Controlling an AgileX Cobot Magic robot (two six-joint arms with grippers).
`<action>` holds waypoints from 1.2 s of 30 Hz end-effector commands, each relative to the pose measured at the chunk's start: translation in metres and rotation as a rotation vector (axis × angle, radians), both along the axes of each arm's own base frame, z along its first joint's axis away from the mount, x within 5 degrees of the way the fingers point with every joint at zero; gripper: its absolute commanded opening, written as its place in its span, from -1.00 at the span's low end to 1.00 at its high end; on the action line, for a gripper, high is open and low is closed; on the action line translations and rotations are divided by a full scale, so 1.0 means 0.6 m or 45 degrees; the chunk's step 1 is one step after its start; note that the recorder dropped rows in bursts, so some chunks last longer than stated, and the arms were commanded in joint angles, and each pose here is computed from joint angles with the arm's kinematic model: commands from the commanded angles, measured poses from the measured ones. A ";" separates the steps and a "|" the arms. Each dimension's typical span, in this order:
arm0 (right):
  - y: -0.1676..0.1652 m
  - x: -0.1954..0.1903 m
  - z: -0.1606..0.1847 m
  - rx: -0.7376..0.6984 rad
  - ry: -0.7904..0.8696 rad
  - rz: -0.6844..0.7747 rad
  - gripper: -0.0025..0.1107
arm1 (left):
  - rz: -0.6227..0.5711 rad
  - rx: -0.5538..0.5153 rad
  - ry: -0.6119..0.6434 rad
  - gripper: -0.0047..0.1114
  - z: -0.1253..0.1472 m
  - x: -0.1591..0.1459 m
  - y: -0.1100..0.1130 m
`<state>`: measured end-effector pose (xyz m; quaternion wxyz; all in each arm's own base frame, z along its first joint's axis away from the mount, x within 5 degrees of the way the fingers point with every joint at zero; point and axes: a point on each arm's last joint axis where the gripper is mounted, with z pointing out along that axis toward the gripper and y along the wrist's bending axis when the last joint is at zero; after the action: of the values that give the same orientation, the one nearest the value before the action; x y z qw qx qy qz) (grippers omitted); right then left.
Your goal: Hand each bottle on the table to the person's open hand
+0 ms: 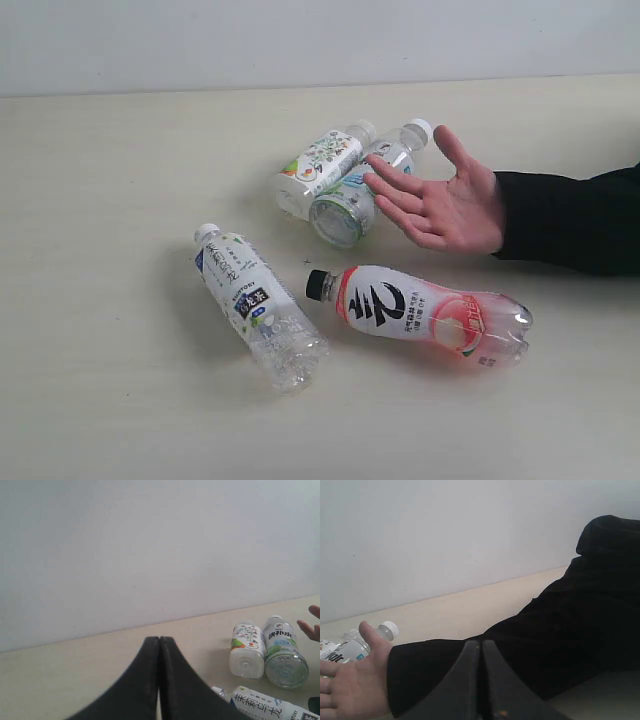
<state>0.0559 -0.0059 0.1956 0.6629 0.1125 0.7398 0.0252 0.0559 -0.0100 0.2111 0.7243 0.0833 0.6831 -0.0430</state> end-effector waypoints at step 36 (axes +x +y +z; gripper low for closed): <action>0.000 0.000 0.007 -0.011 -0.076 -0.001 -0.96 | 0.005 0.001 -0.007 -0.91 -0.001 -0.001 0.000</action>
<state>0.0559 -0.0060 0.1959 0.6642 0.1124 0.7386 0.0251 0.0559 -0.0100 0.2111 0.7243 0.0833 0.6831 -0.0430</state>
